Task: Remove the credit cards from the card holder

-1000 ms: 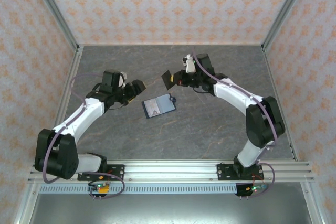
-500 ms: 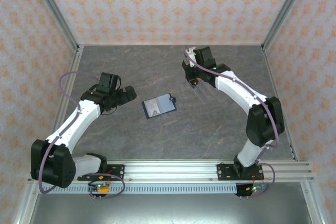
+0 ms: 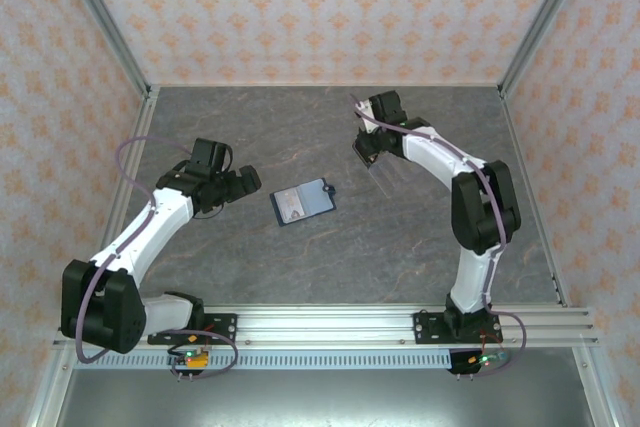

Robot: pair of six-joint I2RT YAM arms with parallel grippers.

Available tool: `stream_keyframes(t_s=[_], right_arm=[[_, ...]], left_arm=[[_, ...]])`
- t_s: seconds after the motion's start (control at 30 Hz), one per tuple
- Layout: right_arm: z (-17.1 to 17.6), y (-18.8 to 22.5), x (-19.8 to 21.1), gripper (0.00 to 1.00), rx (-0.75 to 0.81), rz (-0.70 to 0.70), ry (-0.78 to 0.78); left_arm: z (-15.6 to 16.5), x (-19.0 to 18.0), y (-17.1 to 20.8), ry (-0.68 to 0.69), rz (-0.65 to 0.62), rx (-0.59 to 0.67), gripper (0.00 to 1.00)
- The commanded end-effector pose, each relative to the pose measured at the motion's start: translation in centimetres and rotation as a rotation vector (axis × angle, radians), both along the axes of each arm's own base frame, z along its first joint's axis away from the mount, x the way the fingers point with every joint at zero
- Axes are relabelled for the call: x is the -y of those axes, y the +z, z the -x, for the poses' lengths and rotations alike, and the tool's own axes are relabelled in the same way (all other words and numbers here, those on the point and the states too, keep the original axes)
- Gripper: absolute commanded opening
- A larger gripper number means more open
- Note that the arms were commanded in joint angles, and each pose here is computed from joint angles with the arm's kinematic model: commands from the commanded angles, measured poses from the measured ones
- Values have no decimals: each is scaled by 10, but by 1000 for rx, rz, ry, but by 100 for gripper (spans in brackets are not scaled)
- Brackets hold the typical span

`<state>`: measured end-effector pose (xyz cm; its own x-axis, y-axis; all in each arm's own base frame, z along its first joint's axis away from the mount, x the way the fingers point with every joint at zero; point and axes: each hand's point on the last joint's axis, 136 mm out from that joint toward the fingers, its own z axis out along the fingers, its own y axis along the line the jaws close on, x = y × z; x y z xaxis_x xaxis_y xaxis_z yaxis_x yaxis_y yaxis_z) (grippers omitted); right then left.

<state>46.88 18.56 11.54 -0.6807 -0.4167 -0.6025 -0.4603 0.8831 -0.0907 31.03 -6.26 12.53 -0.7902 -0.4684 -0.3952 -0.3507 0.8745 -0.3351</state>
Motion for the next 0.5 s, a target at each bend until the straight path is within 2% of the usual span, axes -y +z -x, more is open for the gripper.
stream_keyframes(t_s=[0.0, 0.47], right_arm=[[-7, -2, 0, 0, 9, 39, 17], [-9, -33, 6, 0, -36, 104, 17]], left_arm=[[-1, 0, -4, 3, 6, -7, 100], [-2, 2, -8, -2, 20, -13, 100]])
